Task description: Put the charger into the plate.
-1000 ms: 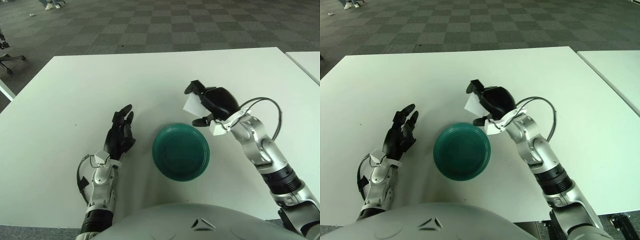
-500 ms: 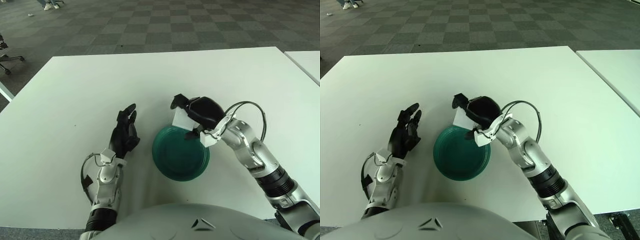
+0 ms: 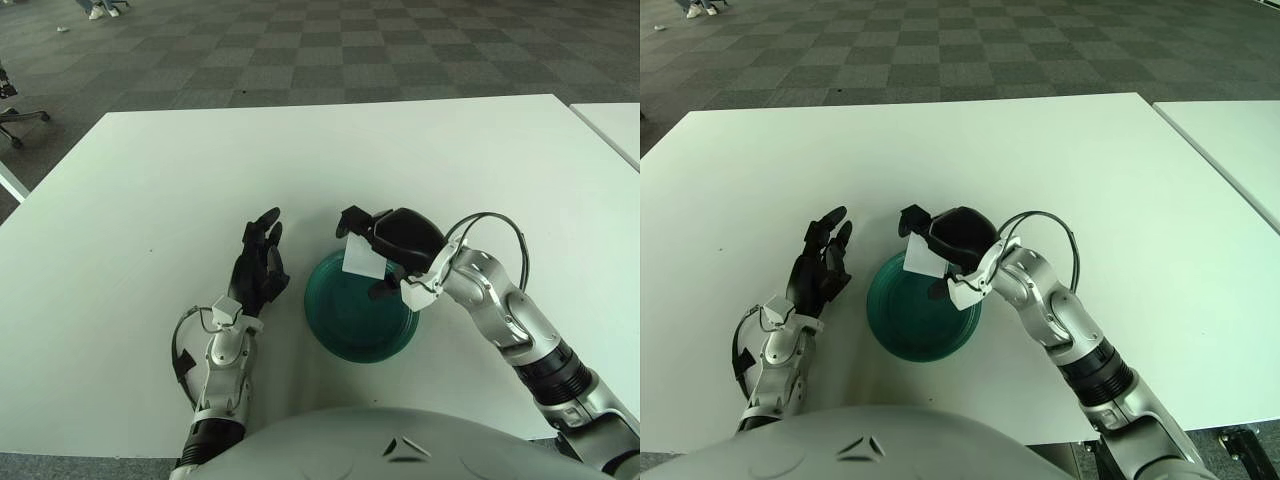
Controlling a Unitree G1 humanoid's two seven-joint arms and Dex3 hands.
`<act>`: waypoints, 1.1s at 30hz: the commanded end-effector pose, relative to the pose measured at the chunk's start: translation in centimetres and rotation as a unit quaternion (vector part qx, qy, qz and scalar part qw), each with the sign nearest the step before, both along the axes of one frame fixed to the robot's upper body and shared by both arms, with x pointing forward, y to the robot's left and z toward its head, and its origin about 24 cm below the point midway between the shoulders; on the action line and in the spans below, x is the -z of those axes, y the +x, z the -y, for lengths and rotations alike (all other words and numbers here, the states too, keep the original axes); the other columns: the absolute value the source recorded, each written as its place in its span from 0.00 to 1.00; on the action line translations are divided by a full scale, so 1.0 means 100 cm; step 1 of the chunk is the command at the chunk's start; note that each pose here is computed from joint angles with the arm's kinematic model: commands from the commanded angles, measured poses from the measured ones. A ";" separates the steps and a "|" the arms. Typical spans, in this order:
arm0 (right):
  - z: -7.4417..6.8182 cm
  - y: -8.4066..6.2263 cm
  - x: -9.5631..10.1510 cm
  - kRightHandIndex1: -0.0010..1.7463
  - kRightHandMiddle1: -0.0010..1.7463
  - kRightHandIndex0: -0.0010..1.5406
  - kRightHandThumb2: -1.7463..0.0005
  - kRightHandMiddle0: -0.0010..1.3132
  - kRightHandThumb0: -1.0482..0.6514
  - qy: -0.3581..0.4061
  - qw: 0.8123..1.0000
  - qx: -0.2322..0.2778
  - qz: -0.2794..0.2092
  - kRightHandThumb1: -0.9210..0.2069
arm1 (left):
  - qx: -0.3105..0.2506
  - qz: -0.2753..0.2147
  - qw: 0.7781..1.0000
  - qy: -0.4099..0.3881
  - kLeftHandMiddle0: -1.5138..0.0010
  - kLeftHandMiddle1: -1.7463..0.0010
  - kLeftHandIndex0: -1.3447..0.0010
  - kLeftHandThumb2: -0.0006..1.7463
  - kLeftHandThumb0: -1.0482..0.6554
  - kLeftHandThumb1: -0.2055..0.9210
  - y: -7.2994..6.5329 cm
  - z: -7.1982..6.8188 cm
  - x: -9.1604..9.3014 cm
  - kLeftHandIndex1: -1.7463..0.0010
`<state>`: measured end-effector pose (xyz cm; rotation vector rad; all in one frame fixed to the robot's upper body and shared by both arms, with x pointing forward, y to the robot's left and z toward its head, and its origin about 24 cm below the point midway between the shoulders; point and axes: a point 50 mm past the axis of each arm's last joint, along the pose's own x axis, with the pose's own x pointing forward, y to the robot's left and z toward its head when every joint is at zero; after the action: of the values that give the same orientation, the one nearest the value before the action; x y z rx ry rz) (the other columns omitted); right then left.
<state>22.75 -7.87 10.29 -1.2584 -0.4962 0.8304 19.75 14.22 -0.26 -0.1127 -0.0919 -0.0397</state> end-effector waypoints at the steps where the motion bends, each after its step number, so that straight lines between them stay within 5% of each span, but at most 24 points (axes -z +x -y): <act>1: -0.001 -0.009 -0.005 1.00 1.00 0.72 0.36 0.37 0.36 0.006 1.000 -0.018 0.000 0.39 | -0.003 -0.066 0.998 -0.011 0.84 0.99 1.00 0.50 0.13 1.00 -0.015 0.006 0.023 0.55; 9: 0.000 -0.021 0.000 1.00 1.00 0.66 0.43 0.32 0.37 -0.021 0.999 -0.028 0.005 0.32 | -0.005 -0.065 0.998 -0.020 0.84 1.00 1.00 0.50 0.14 1.00 -0.014 0.007 0.024 0.55; 14: 0.001 -0.023 0.002 1.00 1.00 0.46 0.61 0.21 0.40 -0.038 0.997 -0.037 0.051 0.10 | -0.006 -0.062 0.998 -0.021 0.84 1.00 1.00 0.50 0.15 1.00 -0.013 0.006 0.024 0.54; 21: 0.003 -0.023 0.002 1.00 1.00 0.33 0.70 0.16 0.40 -0.047 0.992 -0.059 0.102 0.01 | -0.010 -0.058 0.998 -0.019 0.84 1.00 1.00 0.49 0.14 1.00 -0.013 0.006 0.023 0.53; 24: 0.003 -0.022 0.001 0.91 0.85 0.24 0.66 0.10 0.25 -0.053 0.990 -0.065 0.113 0.00 | -0.012 -0.056 0.998 -0.019 0.83 0.99 1.00 0.50 0.14 1.00 -0.013 0.007 0.022 0.52; 33: 0.004 -0.020 -0.001 0.65 0.70 0.18 0.62 0.02 0.18 -0.074 0.989 -0.059 0.111 0.00 | -0.013 -0.053 0.998 -0.027 0.82 0.99 1.00 0.49 0.15 1.00 -0.012 0.008 0.021 0.52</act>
<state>20.27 -8.16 9.85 -1.4365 -0.7025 0.8624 19.85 13.95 -0.19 -0.1302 -0.1086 -0.0227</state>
